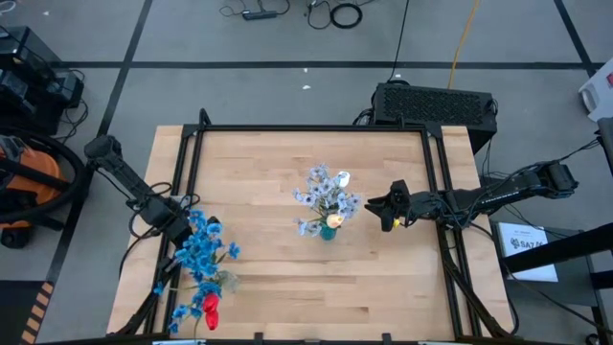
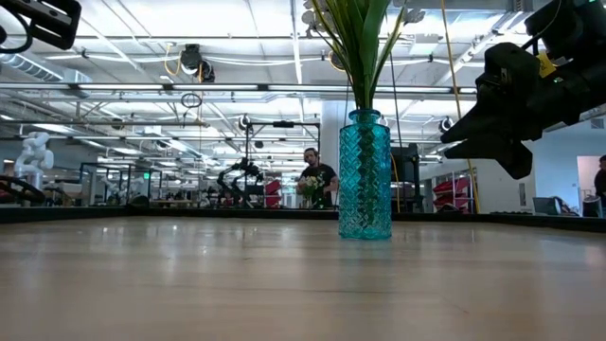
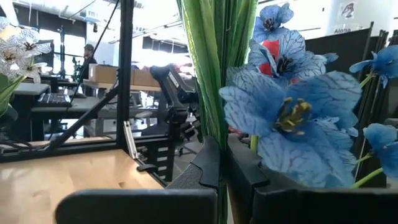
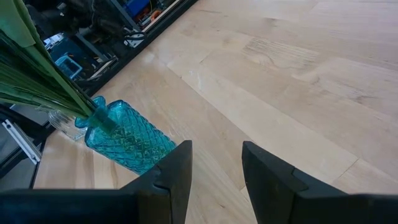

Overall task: Sort flowers into vase by color
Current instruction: Put the blue flowers into the transparent flower vase

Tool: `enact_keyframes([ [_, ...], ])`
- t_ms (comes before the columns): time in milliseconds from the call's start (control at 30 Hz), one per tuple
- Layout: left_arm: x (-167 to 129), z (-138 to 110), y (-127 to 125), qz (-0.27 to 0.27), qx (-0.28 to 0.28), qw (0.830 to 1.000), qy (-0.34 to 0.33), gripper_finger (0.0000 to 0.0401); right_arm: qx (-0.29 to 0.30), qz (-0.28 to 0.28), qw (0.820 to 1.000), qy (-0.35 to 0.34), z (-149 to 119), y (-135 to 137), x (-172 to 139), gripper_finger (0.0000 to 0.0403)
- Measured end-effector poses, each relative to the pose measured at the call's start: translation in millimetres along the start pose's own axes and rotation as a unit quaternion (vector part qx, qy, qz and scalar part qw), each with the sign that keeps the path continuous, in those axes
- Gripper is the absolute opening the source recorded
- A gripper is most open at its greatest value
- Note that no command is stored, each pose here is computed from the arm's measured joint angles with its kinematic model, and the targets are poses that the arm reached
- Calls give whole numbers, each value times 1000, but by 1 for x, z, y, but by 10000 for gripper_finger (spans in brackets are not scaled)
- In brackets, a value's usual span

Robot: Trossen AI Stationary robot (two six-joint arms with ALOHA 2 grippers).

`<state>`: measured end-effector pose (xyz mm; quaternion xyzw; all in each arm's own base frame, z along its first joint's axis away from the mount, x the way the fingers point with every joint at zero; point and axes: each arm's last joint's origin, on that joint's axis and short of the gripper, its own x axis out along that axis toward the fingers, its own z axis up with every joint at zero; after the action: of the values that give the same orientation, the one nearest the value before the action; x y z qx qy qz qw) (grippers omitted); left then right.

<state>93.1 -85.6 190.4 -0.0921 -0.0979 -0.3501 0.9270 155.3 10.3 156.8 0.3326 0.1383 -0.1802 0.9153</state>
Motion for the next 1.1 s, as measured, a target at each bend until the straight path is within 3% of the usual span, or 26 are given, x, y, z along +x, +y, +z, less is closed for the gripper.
enact_keyframes([
  [233,3,-7,0,-5,5,1000,29,10,0,0,1000,0,0,0,0,132],
  [700,5,-20,-5,-27,77,993,83,10,0,0,1000,0,0,0,0,132],
  [1100,2,-32,-5,-43,83,985,146,10,0,0,1000,0,0,0,0,132],
])
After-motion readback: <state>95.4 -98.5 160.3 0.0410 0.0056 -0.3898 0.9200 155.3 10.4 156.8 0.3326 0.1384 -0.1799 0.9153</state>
